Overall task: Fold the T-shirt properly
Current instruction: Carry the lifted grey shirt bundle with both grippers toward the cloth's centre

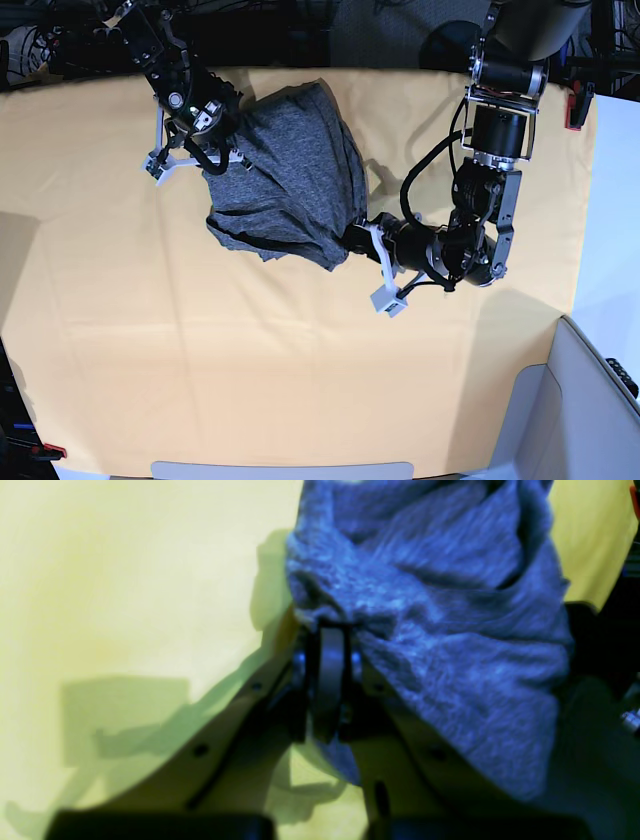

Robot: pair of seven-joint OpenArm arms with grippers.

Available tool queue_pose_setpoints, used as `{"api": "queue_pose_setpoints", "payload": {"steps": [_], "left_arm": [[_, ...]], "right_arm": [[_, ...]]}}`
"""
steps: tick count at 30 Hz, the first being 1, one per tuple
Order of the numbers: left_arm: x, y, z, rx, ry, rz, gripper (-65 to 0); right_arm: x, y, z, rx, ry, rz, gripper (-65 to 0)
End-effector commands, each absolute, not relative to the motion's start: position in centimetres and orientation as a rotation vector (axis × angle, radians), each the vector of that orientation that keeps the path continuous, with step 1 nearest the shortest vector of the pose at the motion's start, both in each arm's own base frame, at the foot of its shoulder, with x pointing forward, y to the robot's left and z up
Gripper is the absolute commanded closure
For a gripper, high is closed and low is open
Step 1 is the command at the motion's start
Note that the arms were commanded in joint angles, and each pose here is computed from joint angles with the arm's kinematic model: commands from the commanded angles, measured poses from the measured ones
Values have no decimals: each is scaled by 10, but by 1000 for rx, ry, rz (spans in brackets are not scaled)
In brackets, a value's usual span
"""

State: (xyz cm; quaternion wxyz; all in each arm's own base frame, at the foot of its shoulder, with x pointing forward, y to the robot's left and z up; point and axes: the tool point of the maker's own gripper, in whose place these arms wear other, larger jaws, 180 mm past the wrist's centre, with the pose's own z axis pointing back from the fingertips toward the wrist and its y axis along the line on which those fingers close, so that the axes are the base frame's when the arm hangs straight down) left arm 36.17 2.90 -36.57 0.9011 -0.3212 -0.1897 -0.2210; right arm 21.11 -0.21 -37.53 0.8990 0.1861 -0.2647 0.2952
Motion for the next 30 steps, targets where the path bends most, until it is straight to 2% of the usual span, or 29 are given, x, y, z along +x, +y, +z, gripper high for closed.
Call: {"api": "queue_pose_setpoints", "payload": {"steps": [1, 10, 22, 30], "left_arm": [[377, 27, -346, -679, -454, -466, -6], [386, 27, -364, -689, -420, -412, -6], [411, 19, -363, -690, -444, -386, -6], [412, 22, -364, -685, -443, -381, -6]], "right_arm": [[179, 14, -381, 487, -404, 614, -17], [177, 28, -377, 519, -411, 612, -17], [186, 55, -375, 346, -460, 801, -17], [188, 39, -384, 270, -453, 822, -17]]}}
